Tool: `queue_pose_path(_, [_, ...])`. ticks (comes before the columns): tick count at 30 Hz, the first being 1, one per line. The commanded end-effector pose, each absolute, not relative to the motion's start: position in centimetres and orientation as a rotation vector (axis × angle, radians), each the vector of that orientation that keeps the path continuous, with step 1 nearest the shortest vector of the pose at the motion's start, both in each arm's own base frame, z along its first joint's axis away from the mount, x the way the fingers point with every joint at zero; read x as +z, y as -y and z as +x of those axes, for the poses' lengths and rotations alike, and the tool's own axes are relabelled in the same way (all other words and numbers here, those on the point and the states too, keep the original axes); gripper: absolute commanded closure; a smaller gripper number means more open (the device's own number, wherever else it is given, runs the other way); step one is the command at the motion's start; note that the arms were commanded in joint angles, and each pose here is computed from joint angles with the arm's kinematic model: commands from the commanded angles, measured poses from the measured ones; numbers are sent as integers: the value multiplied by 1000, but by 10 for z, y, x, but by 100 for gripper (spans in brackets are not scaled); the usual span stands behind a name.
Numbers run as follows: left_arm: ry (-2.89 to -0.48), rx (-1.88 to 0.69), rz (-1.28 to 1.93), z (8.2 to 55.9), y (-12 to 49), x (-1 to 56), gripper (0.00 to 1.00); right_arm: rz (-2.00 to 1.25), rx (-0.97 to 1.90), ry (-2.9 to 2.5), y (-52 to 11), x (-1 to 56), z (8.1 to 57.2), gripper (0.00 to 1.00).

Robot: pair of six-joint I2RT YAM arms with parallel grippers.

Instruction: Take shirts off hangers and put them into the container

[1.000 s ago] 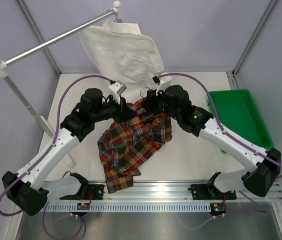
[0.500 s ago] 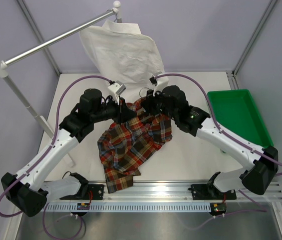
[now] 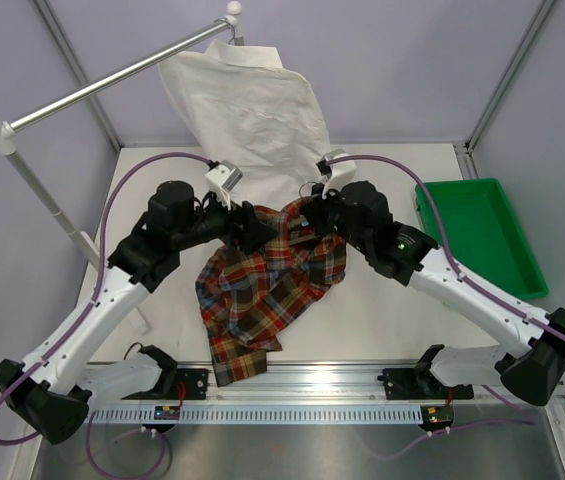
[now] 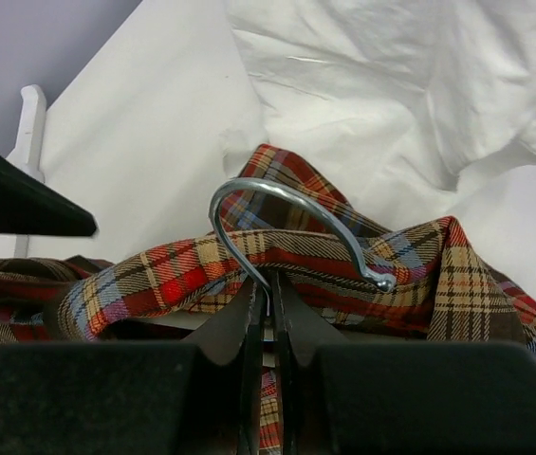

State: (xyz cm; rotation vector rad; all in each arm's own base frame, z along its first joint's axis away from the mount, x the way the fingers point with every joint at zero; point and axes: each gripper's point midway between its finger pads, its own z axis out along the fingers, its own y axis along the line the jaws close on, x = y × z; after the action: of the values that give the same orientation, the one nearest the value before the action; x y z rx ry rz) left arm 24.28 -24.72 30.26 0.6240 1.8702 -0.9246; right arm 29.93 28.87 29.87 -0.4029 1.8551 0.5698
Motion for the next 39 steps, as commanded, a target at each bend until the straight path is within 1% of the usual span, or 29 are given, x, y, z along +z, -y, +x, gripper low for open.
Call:
queue_pose_path(1, [-1738, -869, 537, 247, 234, 351, 15, -294, 489, -1756, -262, 332, 304, 100])
queue_pose_path(2, [-1726, -849, 509, 248, 229, 359, 12, -282, 477, -1761, -259, 331, 304, 100])
queue_pose_path(3, [-1715, -843, 487, 246, 225, 369, 6, -267, 459, -1765, -255, 331, 305, 100])
queue_pose_path(4, [-1716, -841, 460, 245, 223, 374, 3, -240, 432, -1765, -249, 331, 306, 100])
queue_pose_path(6, [-1724, -795, 393, 247, 213, 381, 1, -197, 406, -1777, -242, 330, 308, 100])
queue_pose_path(9, [-1737, -760, 307, 248, 209, 392, 1, -125, 352, -1789, -230, 332, 310, 100])
queue_pose_path(10, [-1739, -781, 300, 241, 216, 395, 1, -95, 312, -1811, -225, 327, 312, 100])
queue_pose_path(12, [-1767, -720, 248, 246, 217, 390, 1, -52, 269, -1809, -219, 334, 315, 100])
queue_pose_path(13, [-1778, -731, 260, 239, 228, 390, 1, -39, 249, -1822, -219, 331, 316, 100])
queue_pose_path(14, [-1773, -685, 211, 243, 225, 396, 1, -33, 233, -1827, -218, 330, 316, 100])
queue_pose_path(15, [-1816, -650, 217, 245, 232, 385, 1, -17, 227, -1820, -217, 335, 317, 100])
queue_pose_path(16, [-1827, -653, 233, 237, 243, 384, 2, -11, 215, -1836, -218, 331, 318, 100])
queue_pose_path(17, [-1821, -600, 185, 241, 240, 389, 2, -4, 216, -1838, -218, 332, 318, 100])
queue_pose_path(18, [-1856, -571, 179, 242, 247, 379, 3, 8, 219, -1835, -218, 335, 319, 100])
queue_pose_path(19, [-1860, -572, 191, 234, 257, 378, 5, 18, 213, -1845, -218, 332, 319, 100])
queue_pose_path(21, [-1866, -520, 141, 234, 260, 374, 8, 29, 225, -1842, -219, 335, 319, 100])
queue_pose_path(22, [-1876, -511, 159, 227, 272, 367, 10, 32, 230, -1843, -220, 334, 320, 100])
queue_pose_path(23, [-1870, -476, 132, 229, 271, 366, 14, 33, 232, -1849, -221, 333, 320, 100])
queue_pose_path(26, [-1892, -451, 133, 224, 287, 351, 17, 31, 250, -1853, -225, 334, 320, 100])
queue_pose_path(31, [-1930, -407, 114, 227, 298, 328, 18, 38, 278, -1855, -226, 337, 317, 100])
queue_pose_path(35, [-1919, -415, 88, 231, 306, 322, 20, 44, 299, -1859, -227, 338, 315, 100])
queue_pose_path(39, [-1916, -345, 71, 238, 306, 311, 21, 42, 341, -1865, -231, 340, 311, 100])
